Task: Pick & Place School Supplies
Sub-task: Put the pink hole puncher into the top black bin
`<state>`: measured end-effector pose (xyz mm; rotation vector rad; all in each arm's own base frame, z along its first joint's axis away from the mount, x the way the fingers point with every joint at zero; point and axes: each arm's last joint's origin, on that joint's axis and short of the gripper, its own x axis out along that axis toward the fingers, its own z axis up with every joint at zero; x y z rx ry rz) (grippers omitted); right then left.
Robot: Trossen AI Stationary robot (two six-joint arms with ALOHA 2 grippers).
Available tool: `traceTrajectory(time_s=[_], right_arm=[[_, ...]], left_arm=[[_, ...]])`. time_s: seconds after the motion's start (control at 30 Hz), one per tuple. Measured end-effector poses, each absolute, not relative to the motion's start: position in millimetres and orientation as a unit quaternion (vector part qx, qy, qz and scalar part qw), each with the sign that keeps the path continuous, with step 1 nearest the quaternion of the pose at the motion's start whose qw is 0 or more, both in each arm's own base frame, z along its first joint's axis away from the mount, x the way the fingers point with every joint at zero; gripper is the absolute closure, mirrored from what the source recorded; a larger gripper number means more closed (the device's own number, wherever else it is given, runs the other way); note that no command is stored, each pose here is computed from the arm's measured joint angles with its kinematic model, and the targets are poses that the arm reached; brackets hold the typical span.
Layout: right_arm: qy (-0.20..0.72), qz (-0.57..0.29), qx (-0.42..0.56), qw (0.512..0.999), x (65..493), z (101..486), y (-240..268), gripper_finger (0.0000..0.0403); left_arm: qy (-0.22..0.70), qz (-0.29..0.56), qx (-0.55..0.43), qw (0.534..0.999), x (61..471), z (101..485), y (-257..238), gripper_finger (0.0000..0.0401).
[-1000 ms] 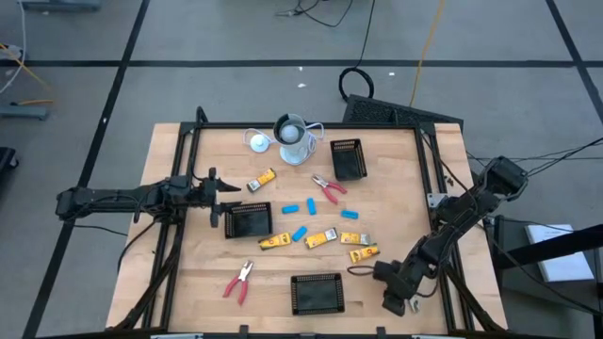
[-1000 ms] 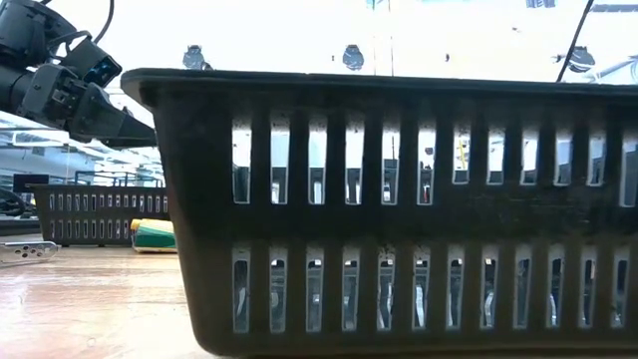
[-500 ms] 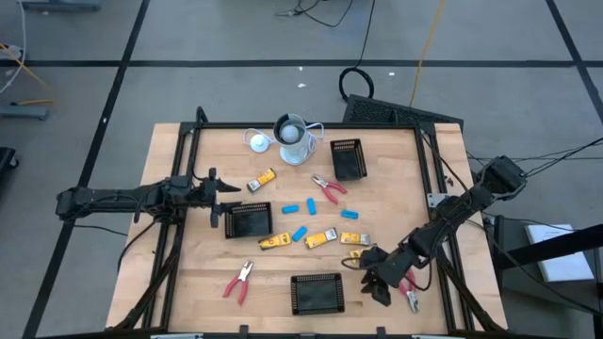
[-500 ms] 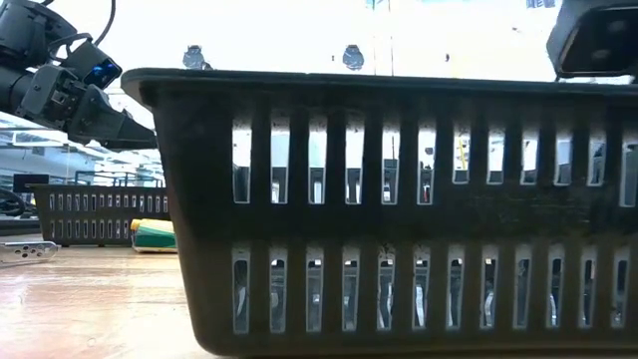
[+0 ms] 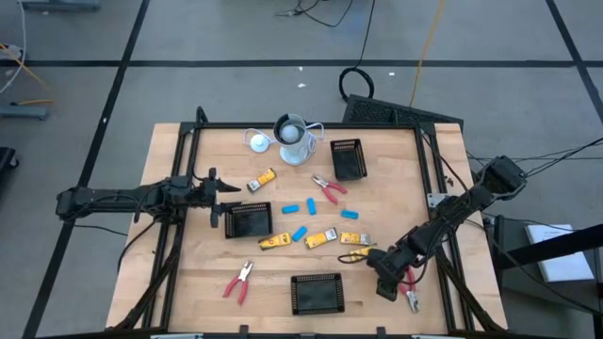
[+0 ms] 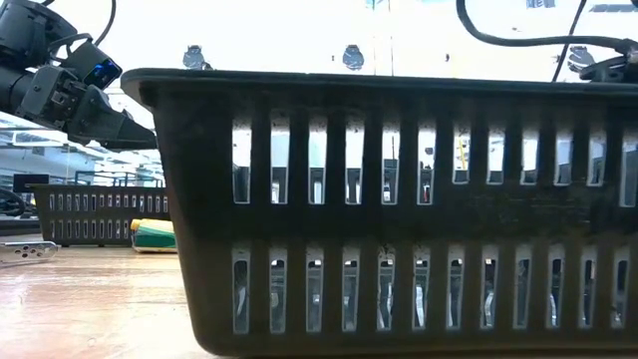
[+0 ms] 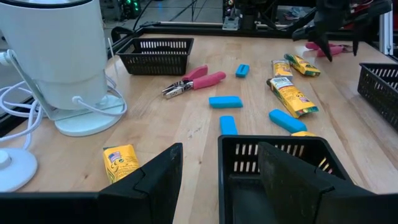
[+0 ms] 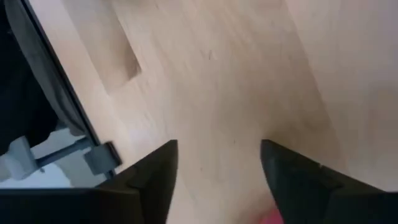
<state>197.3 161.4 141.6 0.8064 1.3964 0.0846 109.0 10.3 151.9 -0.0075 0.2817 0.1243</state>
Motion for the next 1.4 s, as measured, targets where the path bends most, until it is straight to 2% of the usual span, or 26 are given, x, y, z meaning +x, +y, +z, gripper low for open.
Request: traceTrajectory(time_s=[0.2, 0.3, 0.53, 0.7, 0.83, 1.1, 1.4], right_arm=[[0.662, 0.043, 0.402, 0.630, 197, 144, 157, 0.0112], [0.657, 0.041, 0.416, 0.628, 196, 151, 153, 0.0103], [0.635, 0.010, 0.411, 0.654, 186, 172, 135, 0.0105], [0.649, -0.026, 0.406, 0.643, 171, 178, 135, 0.0105], [0.667, -0.049, 0.401, 0.627, 163, 175, 140, 0.0105], [0.648, -0.066, 0.394, 0.648, 170, 162, 151, 0.0105], [0.677, -0.085, 0.385, 0.622, 171, 142, 163, 0.0106]], left_arm=[[0.140, 0.062, -0.004, 0.988, 109, 152, 10, 0.0190], [0.140, 0.062, -0.004, 0.988, 109, 152, 10, 0.0190], [0.139, 0.054, -0.003, 0.989, 109, 152, 10, 0.0190], [0.140, 0.054, -0.007, 0.989, 109, 152, 10, 0.0190], [0.141, 0.054, -0.009, 0.988, 109, 152, 10, 0.0190], [0.142, 0.053, -0.007, 0.988, 109, 152, 10, 0.0190], [0.142, 0.053, -0.005, 0.988, 109, 151, 10, 0.0190]])
